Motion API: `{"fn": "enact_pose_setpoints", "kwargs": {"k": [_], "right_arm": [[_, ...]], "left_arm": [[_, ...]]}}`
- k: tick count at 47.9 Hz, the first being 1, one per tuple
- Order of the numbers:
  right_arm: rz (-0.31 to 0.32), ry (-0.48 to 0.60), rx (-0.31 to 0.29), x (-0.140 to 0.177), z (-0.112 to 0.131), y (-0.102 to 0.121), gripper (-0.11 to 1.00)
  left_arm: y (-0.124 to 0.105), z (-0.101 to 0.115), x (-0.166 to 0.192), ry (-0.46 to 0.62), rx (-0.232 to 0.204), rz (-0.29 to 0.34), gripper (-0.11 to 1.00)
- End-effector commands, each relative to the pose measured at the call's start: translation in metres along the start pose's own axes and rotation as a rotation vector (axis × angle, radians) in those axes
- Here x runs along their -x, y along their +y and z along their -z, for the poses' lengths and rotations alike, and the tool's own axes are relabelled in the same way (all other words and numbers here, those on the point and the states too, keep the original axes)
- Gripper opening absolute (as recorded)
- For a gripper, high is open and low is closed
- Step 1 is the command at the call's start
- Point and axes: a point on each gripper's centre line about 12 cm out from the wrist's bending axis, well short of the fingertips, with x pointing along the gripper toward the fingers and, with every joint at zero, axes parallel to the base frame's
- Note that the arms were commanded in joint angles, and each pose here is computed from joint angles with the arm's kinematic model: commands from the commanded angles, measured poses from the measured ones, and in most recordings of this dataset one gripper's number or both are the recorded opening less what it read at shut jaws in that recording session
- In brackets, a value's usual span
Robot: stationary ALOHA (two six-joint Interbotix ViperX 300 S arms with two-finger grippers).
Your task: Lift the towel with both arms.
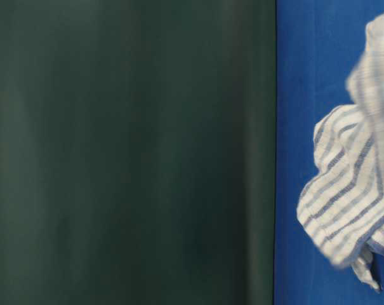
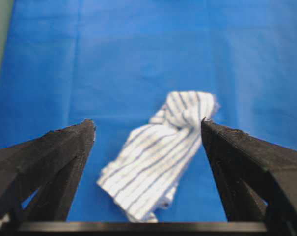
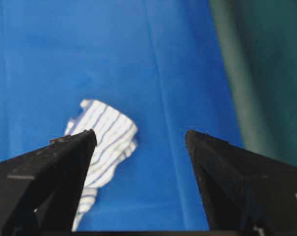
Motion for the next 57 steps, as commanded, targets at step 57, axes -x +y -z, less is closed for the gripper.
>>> {"fn": "enact_pose_setpoints", "kwargs": {"k": [57], "right_arm": [[-0.206,0.365,-0.063,-0.192,0.219,0.105,0.70]], "left_arm": [[-0.043,0.251,-0.203,0.269,-0.004,0.055,0.91]]}}
